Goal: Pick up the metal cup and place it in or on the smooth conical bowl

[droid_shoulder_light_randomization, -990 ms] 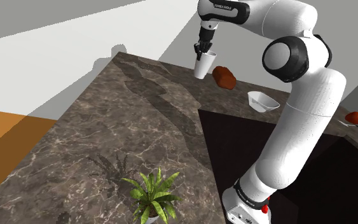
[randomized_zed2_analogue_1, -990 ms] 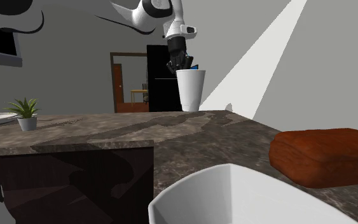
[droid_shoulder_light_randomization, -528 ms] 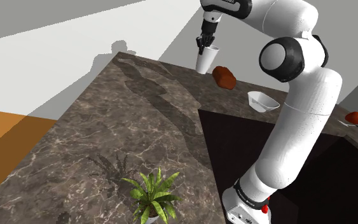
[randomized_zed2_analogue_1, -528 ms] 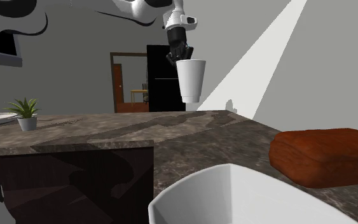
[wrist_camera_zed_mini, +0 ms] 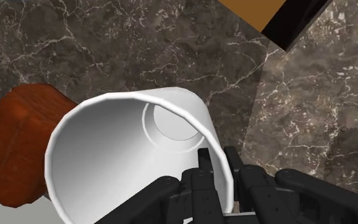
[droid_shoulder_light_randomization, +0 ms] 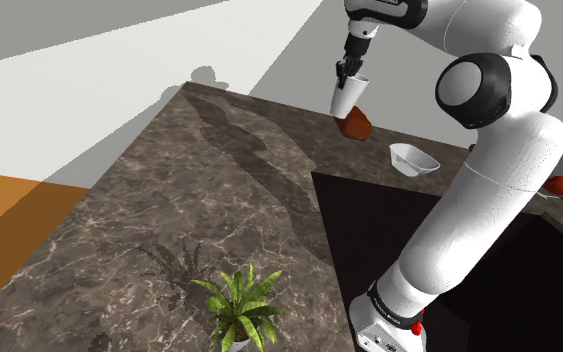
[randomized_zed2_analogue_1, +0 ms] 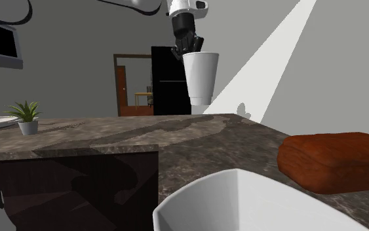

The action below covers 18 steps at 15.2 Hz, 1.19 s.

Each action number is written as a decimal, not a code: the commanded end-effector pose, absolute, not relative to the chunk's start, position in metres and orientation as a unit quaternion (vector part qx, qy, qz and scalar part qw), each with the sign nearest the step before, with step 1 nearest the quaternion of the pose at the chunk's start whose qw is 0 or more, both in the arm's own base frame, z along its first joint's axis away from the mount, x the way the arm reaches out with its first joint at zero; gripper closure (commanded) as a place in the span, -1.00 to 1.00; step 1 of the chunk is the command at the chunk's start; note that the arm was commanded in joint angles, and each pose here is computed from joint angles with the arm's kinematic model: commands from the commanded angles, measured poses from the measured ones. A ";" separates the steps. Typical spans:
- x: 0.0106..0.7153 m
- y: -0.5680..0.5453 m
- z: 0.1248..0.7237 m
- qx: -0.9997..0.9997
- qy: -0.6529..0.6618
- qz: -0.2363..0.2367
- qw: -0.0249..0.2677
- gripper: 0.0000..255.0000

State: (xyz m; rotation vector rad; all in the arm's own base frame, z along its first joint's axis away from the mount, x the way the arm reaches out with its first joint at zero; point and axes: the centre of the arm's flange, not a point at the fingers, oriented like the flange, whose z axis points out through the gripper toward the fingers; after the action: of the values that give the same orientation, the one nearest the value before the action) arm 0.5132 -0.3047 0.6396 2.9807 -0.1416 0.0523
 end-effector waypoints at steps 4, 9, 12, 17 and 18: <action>0.462 -0.346 0.647 0.996 -0.047 0.018 0.078 1.00; 0.412 -0.388 0.654 0.996 -0.047 0.018 0.078 1.00; 0.381 -0.413 0.658 0.996 -0.047 0.018 0.078 1.00; 0.331 -0.455 0.664 0.996 -0.047 0.018 0.078 1.00; 0.321 -0.464 0.666 0.996 -0.047 0.018 0.078 1.00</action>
State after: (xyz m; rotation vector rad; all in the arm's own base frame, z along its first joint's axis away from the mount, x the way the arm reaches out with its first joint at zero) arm 0.3300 -0.4526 0.6601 2.9815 -0.1423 0.0526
